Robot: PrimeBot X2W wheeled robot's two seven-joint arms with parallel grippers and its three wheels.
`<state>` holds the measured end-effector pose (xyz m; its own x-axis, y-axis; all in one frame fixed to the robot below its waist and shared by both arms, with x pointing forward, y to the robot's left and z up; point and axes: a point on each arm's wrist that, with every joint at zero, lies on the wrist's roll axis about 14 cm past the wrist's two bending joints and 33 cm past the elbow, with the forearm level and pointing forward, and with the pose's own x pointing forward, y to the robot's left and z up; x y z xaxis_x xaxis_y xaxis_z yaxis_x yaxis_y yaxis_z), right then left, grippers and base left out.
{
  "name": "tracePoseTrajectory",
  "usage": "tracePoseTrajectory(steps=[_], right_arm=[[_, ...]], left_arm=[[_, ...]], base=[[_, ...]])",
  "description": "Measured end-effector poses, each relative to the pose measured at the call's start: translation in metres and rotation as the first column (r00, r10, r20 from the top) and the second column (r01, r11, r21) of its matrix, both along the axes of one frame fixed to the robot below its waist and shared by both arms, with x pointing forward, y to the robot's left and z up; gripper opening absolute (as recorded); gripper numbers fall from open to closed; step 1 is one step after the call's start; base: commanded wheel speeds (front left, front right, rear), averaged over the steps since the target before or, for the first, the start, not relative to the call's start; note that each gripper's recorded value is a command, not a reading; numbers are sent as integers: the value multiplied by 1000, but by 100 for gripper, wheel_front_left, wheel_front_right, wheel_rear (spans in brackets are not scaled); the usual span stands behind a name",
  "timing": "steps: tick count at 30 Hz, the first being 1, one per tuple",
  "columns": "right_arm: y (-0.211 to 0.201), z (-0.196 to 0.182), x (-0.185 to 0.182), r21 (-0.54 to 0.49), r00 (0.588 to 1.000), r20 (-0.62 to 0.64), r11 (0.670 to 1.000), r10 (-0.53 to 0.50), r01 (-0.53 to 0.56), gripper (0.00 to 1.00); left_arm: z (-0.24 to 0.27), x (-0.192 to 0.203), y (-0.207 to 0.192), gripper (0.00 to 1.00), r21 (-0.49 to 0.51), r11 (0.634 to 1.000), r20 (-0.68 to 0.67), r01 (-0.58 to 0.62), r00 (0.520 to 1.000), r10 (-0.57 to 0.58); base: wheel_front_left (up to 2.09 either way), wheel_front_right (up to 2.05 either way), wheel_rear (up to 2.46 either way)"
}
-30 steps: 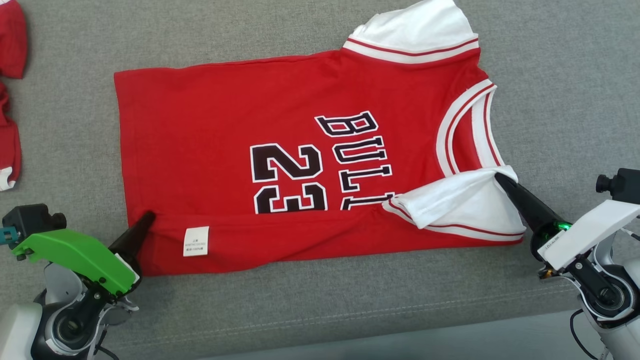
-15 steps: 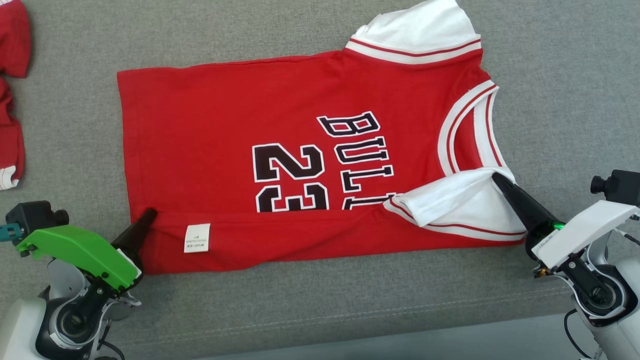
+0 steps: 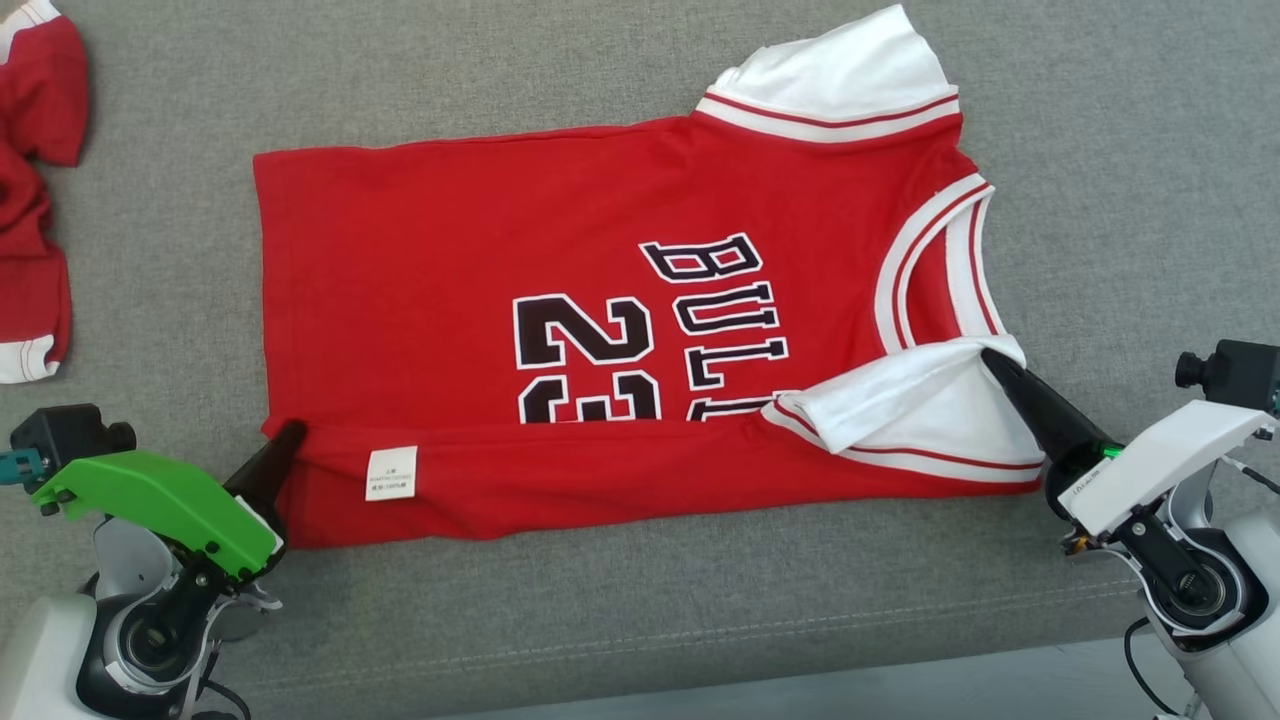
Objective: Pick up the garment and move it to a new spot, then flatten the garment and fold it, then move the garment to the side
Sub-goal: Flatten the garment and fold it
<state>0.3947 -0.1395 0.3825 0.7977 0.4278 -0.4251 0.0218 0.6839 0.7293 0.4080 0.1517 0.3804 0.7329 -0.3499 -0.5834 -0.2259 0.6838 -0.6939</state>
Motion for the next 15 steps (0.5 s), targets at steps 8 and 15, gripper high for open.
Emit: tracePoseTrajectory(steps=[8,15], right_arm=[[0,-1,-1,-4,1000,3,1000,-5,5,32],[-4,0,2,-19,1000,20,1000,-24,24,100]], left_arm=[[-3,-1,1,45,3,1000,-10,-5,1000,5],[-3,-1,1,100,2,1000,-6,-14,1000,14]], base=[[0,0,0],[0,0,0]])
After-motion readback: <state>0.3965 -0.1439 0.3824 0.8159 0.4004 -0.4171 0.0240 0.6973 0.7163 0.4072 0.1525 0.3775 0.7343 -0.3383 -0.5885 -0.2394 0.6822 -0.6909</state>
